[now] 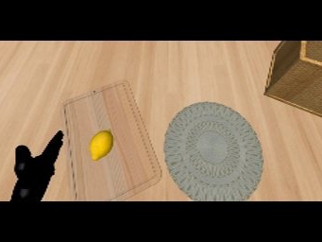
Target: Pick the pear from the placemat and place it in the basket
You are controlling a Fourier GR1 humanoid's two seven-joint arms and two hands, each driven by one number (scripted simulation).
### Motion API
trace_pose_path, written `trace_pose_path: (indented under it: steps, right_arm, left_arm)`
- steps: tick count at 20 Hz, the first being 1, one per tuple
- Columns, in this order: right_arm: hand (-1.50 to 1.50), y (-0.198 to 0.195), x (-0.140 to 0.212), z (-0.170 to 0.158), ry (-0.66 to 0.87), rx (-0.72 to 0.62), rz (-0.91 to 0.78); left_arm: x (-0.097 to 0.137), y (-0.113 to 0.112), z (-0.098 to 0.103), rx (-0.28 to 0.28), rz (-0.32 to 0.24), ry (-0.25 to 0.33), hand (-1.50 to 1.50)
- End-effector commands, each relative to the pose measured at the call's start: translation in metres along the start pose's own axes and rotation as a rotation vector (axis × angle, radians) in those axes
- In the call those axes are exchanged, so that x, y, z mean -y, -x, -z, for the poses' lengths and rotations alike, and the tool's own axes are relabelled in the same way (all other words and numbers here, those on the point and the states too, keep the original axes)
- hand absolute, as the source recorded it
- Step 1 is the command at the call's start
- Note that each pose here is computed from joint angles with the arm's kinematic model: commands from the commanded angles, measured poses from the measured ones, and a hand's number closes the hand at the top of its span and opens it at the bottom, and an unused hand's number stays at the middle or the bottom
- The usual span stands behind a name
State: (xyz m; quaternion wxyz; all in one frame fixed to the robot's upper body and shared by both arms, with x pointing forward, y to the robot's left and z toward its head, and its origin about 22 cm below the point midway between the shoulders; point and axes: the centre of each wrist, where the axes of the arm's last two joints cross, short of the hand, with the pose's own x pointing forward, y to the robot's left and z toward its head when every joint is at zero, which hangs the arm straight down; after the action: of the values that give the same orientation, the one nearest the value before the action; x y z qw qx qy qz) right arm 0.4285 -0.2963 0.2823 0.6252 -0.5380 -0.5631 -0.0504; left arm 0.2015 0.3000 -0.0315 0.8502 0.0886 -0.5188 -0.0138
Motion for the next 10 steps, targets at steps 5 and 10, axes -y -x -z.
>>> trace_pose_path:
  steps: [5, 10]
  right_arm:
    - [1.50, 0.059, -0.012, 0.024, -0.025, -0.098, 0.202]
    - [1.50, 0.084, -0.025, 0.030, -0.029, -0.094, 0.205]
  left_arm:
    - [0.026, 0.017, -0.001, -0.079, 0.007, 0.042, 0.00]
    - [0.023, 0.024, 0.001, -0.054, 0.009, 0.051, 0.00]
